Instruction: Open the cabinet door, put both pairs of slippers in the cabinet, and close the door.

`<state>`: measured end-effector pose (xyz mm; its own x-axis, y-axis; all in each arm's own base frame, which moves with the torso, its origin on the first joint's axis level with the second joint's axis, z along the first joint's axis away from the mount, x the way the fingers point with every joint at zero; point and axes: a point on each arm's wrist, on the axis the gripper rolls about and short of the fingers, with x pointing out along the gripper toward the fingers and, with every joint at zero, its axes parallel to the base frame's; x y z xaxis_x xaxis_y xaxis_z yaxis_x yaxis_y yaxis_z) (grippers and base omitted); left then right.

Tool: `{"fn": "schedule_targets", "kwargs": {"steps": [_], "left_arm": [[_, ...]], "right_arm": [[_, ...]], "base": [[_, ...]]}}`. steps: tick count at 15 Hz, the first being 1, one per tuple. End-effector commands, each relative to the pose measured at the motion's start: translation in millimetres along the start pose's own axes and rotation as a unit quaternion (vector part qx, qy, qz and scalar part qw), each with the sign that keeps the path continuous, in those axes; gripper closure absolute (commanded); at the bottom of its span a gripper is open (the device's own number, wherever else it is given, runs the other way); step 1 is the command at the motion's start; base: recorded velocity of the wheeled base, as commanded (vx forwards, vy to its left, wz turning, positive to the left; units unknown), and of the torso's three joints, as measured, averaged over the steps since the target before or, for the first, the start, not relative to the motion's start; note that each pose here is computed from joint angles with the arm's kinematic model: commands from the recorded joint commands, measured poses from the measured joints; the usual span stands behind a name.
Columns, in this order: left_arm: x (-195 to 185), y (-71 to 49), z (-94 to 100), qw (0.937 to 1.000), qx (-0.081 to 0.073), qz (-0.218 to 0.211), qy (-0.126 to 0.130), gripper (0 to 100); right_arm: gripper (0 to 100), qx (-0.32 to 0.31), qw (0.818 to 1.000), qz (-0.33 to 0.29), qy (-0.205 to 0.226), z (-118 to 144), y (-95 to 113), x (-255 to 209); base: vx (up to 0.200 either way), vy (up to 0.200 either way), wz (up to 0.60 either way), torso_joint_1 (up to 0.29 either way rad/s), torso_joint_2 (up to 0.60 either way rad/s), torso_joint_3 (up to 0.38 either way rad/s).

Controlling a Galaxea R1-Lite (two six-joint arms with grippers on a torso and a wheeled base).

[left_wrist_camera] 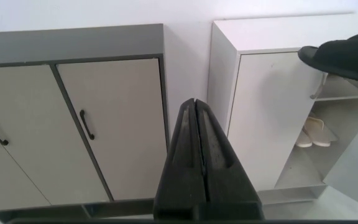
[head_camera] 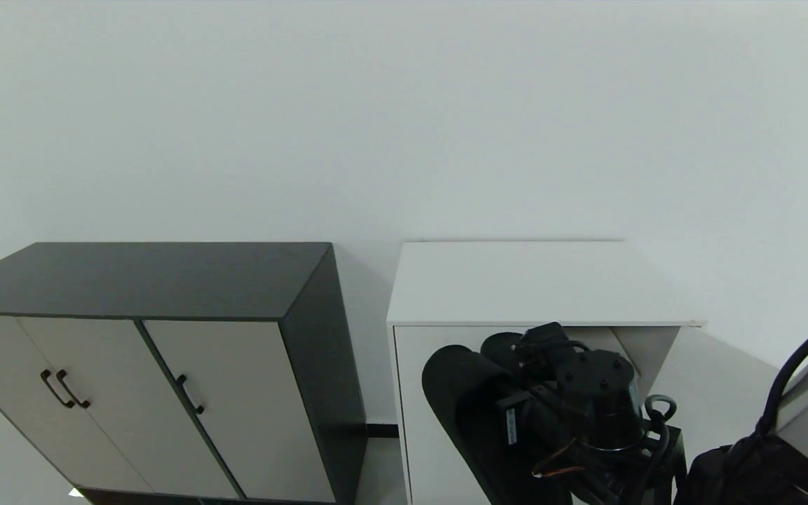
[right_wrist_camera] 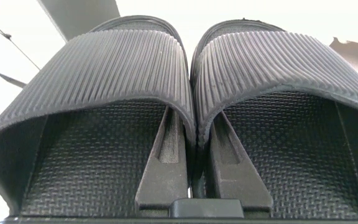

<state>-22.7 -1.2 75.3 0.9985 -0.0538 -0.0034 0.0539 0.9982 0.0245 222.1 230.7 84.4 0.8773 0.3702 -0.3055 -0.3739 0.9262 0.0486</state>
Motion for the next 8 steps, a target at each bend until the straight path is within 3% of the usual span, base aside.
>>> {"fn": "schedule_targets", "kwargs": {"steps": [1,8], "left_arm": [[0.1,0.0,0.0,1.0,0.0,0.0,0.001,100],[0.1,0.0,0.0,1.0,0.0,0.0,0.001,100]], "right_arm": [[100,-0.003,1.0,-0.001,0.007,-4.3,0.5,2.6],[100,0.001,1.0,-0.003,-0.001,-4.6,-0.5,4.4]], "base": [[0.0,0.0,0.0,0.0,0.0,0.0],[0.0,0.0,0.0,0.0,0.0,0.0]]}}
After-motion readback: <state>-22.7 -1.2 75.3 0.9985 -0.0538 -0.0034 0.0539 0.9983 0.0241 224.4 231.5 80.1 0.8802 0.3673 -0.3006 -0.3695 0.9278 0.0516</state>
